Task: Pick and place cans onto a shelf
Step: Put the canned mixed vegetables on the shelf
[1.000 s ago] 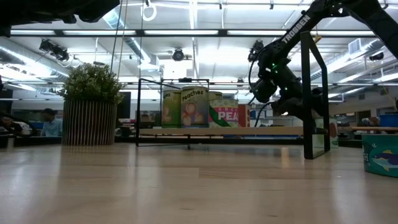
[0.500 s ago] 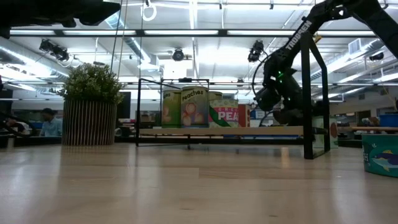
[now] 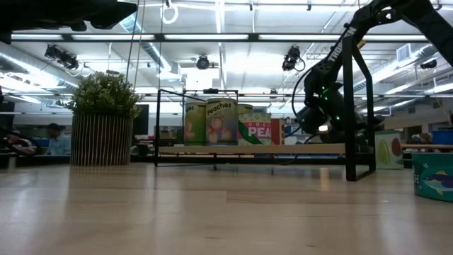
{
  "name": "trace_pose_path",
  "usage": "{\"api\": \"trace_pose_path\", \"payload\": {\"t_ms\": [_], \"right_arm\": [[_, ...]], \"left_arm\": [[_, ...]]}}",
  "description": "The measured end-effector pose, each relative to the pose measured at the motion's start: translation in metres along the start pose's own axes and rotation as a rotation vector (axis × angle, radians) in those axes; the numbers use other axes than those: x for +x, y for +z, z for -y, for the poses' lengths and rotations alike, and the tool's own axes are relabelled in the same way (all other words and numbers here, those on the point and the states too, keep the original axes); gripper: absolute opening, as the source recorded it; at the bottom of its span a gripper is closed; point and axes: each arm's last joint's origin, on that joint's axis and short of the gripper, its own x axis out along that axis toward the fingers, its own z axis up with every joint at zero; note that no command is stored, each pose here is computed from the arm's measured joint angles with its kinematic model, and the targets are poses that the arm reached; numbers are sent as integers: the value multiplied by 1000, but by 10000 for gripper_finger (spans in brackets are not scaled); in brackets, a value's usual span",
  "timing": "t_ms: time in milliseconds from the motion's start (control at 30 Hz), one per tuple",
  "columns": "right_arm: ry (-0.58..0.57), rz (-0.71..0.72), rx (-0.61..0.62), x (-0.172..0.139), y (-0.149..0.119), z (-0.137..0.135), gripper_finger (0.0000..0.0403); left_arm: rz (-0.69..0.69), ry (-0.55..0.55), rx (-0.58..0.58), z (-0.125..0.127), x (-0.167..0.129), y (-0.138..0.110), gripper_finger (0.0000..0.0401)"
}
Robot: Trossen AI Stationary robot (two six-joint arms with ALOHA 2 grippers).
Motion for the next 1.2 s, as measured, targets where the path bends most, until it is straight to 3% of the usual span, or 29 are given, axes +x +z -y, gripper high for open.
{"api": "trace_pose_path", "payload": {"t_ms": [233, 633, 767, 967, 1200], "right_arm": [[-21, 34, -63, -2, 3, 1, 319], [-17, 81, -167, -5, 8, 1, 382], [-26, 85, -161, -22, 7, 1, 396], [-132, 63, -165, -65, -7, 2, 397], [-90, 251, -162, -98, -34, -6, 396]], "left_arm": [[0, 0, 0, 0, 0, 0, 398], [1, 1, 0, 0, 0, 0, 398], [1, 1, 0, 0, 0, 0, 398], [1, 1, 0, 0, 0, 0, 398], [0, 0, -26, 0, 0, 0, 398]]}}
